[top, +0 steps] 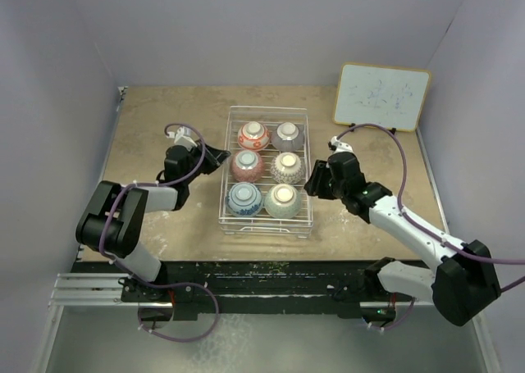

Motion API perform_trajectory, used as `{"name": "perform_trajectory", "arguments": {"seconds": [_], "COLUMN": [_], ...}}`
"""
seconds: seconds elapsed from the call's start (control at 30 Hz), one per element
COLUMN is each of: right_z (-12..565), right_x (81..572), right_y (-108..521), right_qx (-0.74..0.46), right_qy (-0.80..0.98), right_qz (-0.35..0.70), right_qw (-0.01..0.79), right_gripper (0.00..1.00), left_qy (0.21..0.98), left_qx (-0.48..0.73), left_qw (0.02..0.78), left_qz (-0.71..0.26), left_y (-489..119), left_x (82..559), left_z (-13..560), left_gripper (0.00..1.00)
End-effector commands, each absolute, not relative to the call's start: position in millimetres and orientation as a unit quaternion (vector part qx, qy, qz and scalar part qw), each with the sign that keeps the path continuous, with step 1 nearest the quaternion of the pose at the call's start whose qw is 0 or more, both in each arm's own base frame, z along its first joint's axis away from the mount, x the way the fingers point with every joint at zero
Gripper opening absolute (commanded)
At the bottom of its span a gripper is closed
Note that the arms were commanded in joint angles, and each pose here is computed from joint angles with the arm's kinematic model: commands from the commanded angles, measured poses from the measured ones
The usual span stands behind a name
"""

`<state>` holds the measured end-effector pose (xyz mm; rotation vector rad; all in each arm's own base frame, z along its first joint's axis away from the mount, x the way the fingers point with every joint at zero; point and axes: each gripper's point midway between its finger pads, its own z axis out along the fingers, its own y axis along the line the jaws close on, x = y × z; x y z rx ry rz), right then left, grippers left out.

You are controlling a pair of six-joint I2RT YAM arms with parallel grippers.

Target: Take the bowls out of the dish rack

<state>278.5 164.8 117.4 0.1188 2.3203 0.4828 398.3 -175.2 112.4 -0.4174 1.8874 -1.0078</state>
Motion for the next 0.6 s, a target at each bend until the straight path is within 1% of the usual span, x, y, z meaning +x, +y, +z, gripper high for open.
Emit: {"name": "perform_trajectory", "arguments": {"seconds": [0.0, 0.07, 0.2, 0.3, 0.43, 0.57], "right_z": [131, 129, 130, 131, 132, 137], "right_x": [293, 294, 300, 305, 311, 329], "right_y": [165, 165, 160, 151, 148, 147], "right_qx": [0.063, 0.062, 0.065, 0.075, 0.082, 0.074], "right_qy": [0.900, 0.902, 0.904, 0.907, 0.910, 0.906], "right_qz": [0.163, 0.158, 0.135, 0.103, 0.083, 0.060], "right_qw": [0.399, 0.396, 0.400, 0.402, 0.399, 0.412], "right_gripper": [0.38, 0.29, 0.16, 0.01, 0.00, 0.00], "left_qy": [0.771, 0.770, 0.774, 0.776, 0.775, 0.771], "left_qx": [-0.165, -0.166, -0.165, -0.166, -0.169, -0.172], "left_qw": [0.478, 0.480, 0.483, 0.484, 0.483, 0.475], "left_qz": [-0.388, -0.386, -0.374, -0.368, -0.371, -0.387], "left_y": [-161, -160, -156, -153, -152, -155], "left_x": [394, 393, 390, 386, 380, 371], "left_z": [110, 111, 112, 113, 115, 118], "left_gripper": [0.15, 0.15, 0.15, 0.16, 0.17, 0.17]}}
